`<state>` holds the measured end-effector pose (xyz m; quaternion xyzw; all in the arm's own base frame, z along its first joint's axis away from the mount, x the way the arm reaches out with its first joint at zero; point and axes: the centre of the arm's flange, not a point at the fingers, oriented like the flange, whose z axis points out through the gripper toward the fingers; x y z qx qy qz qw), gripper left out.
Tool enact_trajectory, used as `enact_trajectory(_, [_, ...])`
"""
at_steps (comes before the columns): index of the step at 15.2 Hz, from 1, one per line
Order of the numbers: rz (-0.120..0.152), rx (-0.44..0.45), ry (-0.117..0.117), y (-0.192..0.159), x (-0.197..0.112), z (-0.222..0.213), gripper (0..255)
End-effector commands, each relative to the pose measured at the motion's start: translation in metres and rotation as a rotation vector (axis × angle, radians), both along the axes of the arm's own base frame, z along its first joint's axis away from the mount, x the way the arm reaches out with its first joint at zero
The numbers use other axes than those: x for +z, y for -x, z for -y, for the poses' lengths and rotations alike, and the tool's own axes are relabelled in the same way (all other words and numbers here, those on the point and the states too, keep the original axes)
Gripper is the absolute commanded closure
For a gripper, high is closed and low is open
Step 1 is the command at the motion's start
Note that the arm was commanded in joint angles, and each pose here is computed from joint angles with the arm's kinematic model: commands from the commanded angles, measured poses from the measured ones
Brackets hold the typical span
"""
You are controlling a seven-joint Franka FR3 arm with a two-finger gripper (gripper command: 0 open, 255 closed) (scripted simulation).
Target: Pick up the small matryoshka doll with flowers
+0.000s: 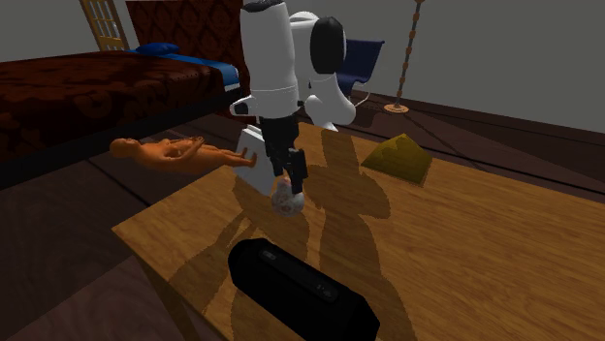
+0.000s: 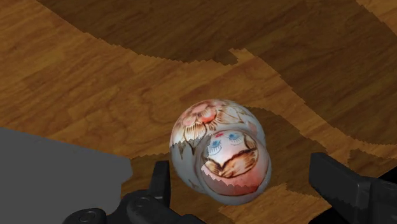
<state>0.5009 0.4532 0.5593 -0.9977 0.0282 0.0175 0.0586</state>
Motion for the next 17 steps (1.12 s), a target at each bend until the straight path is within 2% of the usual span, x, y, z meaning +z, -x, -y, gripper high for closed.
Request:
enact_trajectory(1, [-0.004,-0.004,0.006,-0.003,-0.007,0.003,0])
enact_trajectory(2, [-0.005,-0.004,0.006,-0.005,-0.007,0.002,255])
enact_trajectory(11, [-0.004,-0.004,0.006,-0.003,-0.007,0.003,255])
enact_trajectory(17, [-0.004,-0.004,0.006,-0.003,0.025,0.003,255])
